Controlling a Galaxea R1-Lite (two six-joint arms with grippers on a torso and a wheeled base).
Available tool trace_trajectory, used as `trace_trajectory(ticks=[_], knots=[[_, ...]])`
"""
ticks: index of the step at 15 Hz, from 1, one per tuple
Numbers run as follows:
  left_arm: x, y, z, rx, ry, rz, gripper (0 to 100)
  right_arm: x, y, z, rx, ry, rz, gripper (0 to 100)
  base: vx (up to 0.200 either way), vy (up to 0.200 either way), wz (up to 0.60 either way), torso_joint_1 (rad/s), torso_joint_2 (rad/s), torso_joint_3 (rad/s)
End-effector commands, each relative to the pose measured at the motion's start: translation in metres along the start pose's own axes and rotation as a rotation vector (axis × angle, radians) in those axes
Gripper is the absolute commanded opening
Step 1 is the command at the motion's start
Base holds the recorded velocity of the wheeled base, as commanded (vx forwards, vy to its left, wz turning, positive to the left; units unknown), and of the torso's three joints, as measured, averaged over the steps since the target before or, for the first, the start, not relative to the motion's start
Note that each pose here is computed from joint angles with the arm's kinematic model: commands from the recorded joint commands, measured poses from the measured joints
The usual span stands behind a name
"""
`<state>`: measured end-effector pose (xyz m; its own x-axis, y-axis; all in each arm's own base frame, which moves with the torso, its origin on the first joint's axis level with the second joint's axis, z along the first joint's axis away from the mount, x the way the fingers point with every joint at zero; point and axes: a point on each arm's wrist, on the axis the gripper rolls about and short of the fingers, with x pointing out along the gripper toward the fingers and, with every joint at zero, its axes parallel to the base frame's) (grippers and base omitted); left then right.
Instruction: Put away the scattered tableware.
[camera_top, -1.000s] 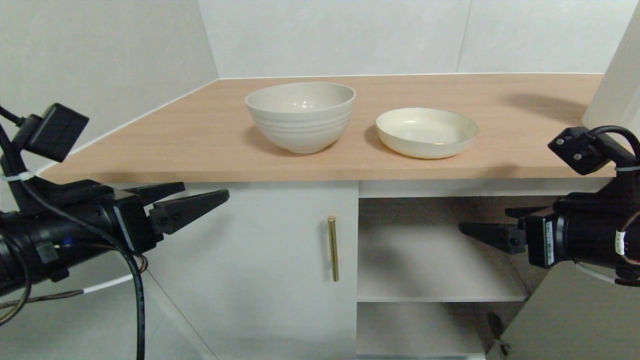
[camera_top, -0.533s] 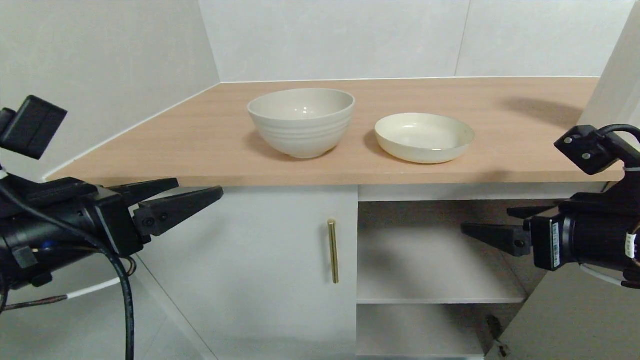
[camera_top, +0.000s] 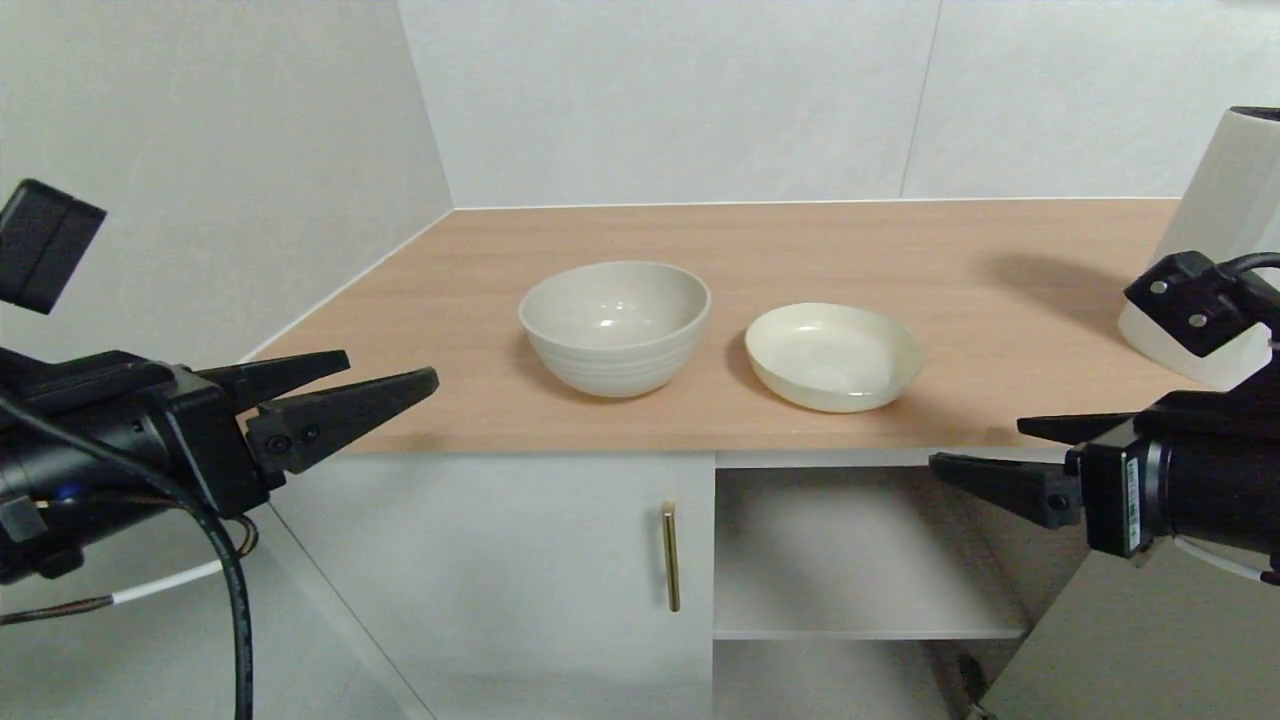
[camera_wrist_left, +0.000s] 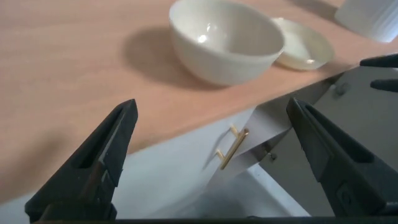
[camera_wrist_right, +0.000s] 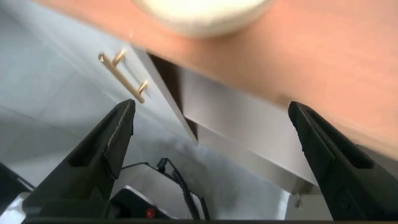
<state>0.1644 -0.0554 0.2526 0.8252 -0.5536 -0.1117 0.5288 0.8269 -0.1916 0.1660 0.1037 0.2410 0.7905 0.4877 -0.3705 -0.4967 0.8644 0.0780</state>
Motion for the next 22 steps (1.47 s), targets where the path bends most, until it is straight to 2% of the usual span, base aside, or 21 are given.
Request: trace_trajectory(ticks=[1,2,4,11,13,16,18,19,21,22], knots=[[0.004,0.001,-0.002,-0.005,0.014,-0.001,100,-0.001,0.000,0.000,-0.001,-0.002,0.001,100,0.000,0.000,0.00,0.173,-0.47,-0.295],[0.006,0.002,-0.003,-0.007,0.020,-0.002,100,-0.001,0.000,0.000,-0.001,-0.002,0.001,100,0.000,0.000,0.00,0.178,-0.47,-0.276],[0.017,0.006,-0.010,-0.021,0.066,-0.010,100,0.001,0.000,-0.001,0.000,0.005,-0.001,100,0.000,0.000,0.00,0.181,-0.48,-0.286],[0.031,0.012,-0.019,-0.041,0.128,0.002,100,0.004,0.000,-0.001,0.000,0.010,0.000,100,0.000,0.000,0.00,0.195,-0.46,-0.265],[0.038,0.015,-0.024,-0.062,0.155,0.012,100,0.009,0.000,-0.002,0.000,0.025,-0.003,100,0.000,0.000,0.00,0.063,-0.13,-0.081],[0.042,0.011,-0.019,-0.166,0.144,-0.003,100,0.024,-0.001,0.005,0.027,0.048,-0.041,100,0.000,0.000,0.00,0.011,-0.02,-0.009],[0.051,0.011,-0.018,-0.251,0.166,0.004,100,0.040,-0.001,0.015,0.137,0.103,-0.109,100,0.000,0.000,0.00,0.000,0.00,0.000],[0.056,0.013,-0.017,-0.311,0.199,0.029,100,0.050,-0.001,0.018,0.185,0.119,-0.132,100,0.000,0.000,0.00,0.000,0.00,0.000],[0.065,0.015,-0.012,-0.466,0.297,0.095,100,0.074,-0.004,0.016,0.242,0.145,-0.203,100,0.000,0.000,0.00,0.000,0.00,0.000],[0.069,0.016,-0.011,-0.518,0.334,0.117,100,0.084,-0.005,0.015,0.256,0.155,-0.238,100,0.000,0.000,0.00,0.000,0.00,0.000]])
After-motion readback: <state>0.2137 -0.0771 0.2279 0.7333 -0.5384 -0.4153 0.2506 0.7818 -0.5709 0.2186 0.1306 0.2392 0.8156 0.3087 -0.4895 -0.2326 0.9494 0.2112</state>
